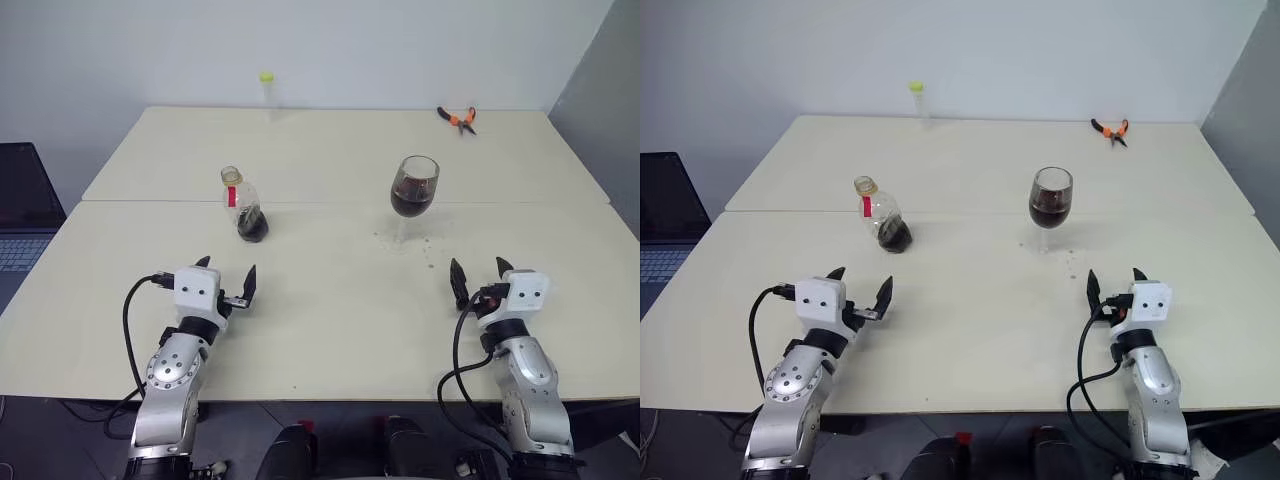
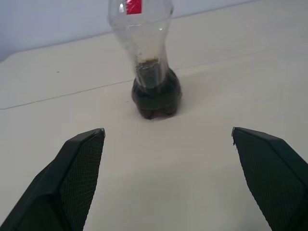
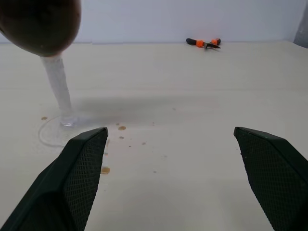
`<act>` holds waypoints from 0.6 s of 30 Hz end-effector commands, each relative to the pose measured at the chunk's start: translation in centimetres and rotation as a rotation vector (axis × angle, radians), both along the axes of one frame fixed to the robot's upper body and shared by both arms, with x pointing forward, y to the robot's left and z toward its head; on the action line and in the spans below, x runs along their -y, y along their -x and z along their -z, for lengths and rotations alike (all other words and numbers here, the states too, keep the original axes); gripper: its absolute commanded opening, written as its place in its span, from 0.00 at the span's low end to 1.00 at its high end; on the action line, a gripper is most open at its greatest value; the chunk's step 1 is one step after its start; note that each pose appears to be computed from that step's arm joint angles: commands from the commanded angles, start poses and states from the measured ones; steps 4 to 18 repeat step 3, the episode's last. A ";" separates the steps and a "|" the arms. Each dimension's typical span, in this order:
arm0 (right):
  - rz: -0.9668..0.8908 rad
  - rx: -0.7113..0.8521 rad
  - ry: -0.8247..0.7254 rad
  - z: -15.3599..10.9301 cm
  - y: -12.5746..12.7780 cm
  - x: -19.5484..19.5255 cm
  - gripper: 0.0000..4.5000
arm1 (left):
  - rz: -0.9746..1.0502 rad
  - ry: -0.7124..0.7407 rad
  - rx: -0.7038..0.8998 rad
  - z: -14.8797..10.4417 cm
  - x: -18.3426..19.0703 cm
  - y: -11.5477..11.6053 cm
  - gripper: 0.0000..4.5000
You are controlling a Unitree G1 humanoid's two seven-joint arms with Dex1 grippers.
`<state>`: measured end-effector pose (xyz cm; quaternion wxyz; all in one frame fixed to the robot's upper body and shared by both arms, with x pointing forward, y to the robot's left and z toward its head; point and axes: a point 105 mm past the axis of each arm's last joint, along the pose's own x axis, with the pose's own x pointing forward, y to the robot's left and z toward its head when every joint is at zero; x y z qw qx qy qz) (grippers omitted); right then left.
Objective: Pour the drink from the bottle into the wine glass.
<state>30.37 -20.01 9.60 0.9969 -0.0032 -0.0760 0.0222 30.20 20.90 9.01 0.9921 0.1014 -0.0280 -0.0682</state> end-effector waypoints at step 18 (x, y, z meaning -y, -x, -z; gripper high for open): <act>-0.001 0.058 0.000 -1.3 0.2 0.1 1.00 | 0.020 -0.010 0.057 -1.2 0.4 0.1 0.99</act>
